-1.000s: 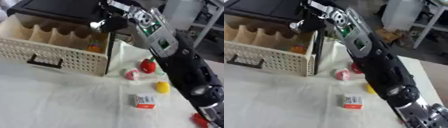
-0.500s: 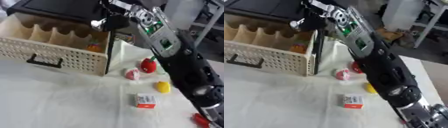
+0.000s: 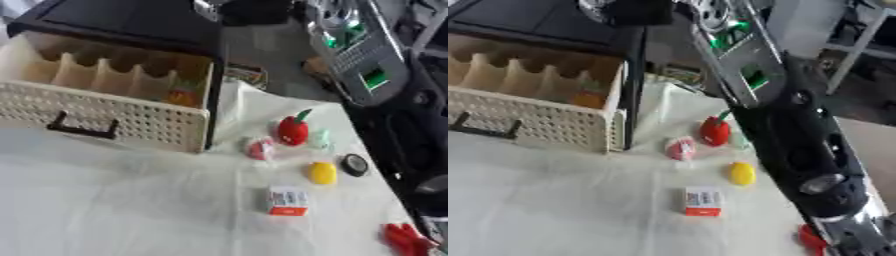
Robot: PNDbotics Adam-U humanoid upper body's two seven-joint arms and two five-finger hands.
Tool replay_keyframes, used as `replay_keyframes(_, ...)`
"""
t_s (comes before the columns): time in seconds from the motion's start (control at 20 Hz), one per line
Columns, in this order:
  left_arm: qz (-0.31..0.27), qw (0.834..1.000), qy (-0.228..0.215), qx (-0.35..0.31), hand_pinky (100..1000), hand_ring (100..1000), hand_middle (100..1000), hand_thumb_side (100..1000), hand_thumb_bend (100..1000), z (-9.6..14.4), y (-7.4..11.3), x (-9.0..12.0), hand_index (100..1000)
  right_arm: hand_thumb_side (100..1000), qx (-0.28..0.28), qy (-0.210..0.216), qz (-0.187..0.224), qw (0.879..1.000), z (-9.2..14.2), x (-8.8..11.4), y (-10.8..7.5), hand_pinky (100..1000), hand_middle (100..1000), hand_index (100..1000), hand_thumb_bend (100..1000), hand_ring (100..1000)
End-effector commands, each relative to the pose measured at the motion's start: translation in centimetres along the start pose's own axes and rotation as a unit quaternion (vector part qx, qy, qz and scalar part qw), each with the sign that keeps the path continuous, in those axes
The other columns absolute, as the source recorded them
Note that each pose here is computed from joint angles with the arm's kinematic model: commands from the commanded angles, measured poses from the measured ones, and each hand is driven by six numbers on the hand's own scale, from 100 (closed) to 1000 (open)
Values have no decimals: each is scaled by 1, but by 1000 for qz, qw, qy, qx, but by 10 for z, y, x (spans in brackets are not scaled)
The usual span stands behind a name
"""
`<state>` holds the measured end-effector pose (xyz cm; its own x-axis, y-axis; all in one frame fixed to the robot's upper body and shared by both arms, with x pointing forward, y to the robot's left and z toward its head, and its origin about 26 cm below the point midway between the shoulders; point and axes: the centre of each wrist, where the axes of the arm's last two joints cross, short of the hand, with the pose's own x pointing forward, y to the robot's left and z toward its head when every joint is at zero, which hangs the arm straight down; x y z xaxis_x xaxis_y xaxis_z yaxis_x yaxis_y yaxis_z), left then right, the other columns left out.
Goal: Pick up objects from table and place into drawer.
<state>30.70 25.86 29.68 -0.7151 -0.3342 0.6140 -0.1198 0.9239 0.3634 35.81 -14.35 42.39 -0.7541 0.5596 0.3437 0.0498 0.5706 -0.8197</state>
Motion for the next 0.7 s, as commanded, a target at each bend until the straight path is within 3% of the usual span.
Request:
replay_keyframes(0.05, -6, 1000, -10, 9, 206, 100, 105, 357, 100, -2, 6, 5, 681, 536, -35, -17, -2, 999, 13, 10, -22, 813, 469, 765, 224, 598)
replay_keyframes(0.3, -11, 1000, -8, 16, 208, 100, 106, 352, 100, 0, 8, 2, 682, 543, -88, -42, -22, 995, 40, 20, -39, 812, 475, 765, 160, 600)
replay_keyframes(0.4, -15, 1000, -6, 19, 208, 100, 106, 348, 100, 2, 9, 1, 682, 534, -122, -56, -23, 991, 57, 25, -47, 812, 480, 765, 108, 604)
replay_keyframes(0.55, -20, 1000, -4, 23, 209, 100, 107, 348, 100, 3, 10, 0, 683, 542, -171, -70, -26, 982, 81, 31, -54, 815, 494, 764, 100, 614)
replay_keyframes(0.7, -24, 999, -4, 27, 210, 100, 108, 346, 100, 5, 11, -1, 683, 608, -214, -78, -31, 973, 98, 30, -57, 819, 513, 767, 100, 626)
